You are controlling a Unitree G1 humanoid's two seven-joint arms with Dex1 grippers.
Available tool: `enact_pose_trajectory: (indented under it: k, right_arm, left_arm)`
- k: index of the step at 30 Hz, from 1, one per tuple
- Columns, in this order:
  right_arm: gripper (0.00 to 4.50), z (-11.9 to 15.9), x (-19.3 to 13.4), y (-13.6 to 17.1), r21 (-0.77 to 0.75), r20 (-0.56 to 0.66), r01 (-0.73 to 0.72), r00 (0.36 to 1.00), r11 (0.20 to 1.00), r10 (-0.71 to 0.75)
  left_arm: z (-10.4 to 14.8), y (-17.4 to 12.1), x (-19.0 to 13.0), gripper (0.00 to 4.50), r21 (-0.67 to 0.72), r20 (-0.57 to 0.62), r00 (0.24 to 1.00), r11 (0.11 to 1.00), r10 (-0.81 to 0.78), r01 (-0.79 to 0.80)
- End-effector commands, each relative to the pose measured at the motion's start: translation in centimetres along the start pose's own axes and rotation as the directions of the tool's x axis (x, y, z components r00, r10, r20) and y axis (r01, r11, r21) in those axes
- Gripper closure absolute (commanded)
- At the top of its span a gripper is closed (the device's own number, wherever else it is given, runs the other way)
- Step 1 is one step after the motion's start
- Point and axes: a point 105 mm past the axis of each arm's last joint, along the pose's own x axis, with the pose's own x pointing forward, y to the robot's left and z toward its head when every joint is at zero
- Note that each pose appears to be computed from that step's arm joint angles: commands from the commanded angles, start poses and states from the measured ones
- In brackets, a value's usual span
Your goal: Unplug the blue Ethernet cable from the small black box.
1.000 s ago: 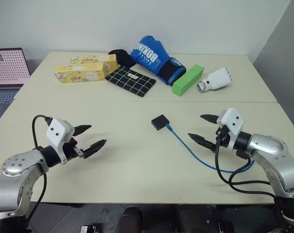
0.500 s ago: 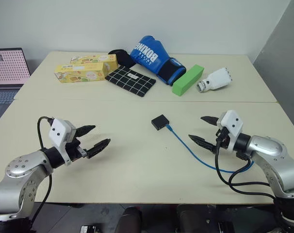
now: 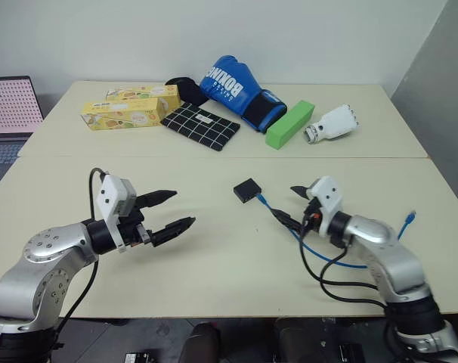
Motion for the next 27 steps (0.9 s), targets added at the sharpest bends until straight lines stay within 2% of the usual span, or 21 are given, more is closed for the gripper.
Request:
enact_pose_trajectory:
  k: [1,9,10,13,19,20,21,24,27]
  right_arm:
    - [0.07,0.0,2.3,0.5,-0.051,0.016,0.037,0.999,0.998,-0.036]
    - [0.07,-1.3,6.1,0.4,-0.016,-0.033,0.116,0.993,0.993,-0.116]
    - [0.36,-1.5,6.3,0.2,-0.011,-0.043,0.131,0.990,0.991,-0.131]
    - [0.78,-1.4,6.5,0.1,-0.003,-0.049,0.137,0.989,0.991,-0.137]
    - [2.29,-1.4,6.3,-0.4,-0.030,-0.069,0.144,0.987,0.989,-0.146]
    - [2.37,-1.4,6.2,-0.5,-0.043,-0.074,0.143,0.986,0.989,-0.146]
    - [2.79,-1.4,6.1,-0.5,-0.055,-0.078,0.141,0.986,0.988,-0.145]
    - [3.35,-0.9,5.9,-0.6,-0.118,-0.073,0.128,0.988,0.985,-0.137]
    - [4.22,0.4,5.9,-0.7,-0.113,-0.027,0.134,0.990,0.984,-0.138]
  left_arm:
    - [-0.1,-1.0,0.2,0.00,0.063,-0.065,0.993,0.992,-0.103,0.107]
    - [-0.5,-0.3,0.6,0.00,0.112,-0.116,0.986,0.984,-0.124,0.137]
    - [-0.4,-0.3,0.7,0.00,0.105,-0.107,0.987,0.985,-0.124,0.135]
    - [-0.4,-0.1,0.7,0.00,0.105,-0.105,0.989,0.987,-0.108,0.119]
    - [-0.8,0.5,0.4,0.00,0.091,-0.107,0.992,0.993,-0.070,0.080]
    - [-0.8,0.7,0.3,0.00,0.089,-0.108,0.992,0.993,-0.063,0.072]
    - [-0.9,0.7,0.3,0.00,0.088,-0.109,0.992,0.994,-0.058,0.068]
    - [-1.0,1.1,0.2,0.00,0.074,-0.099,0.994,0.996,-0.034,0.041]
    - [-0.6,1.4,0.2,0.00,0.032,-0.058,0.998,0.999,-0.022,0.024]
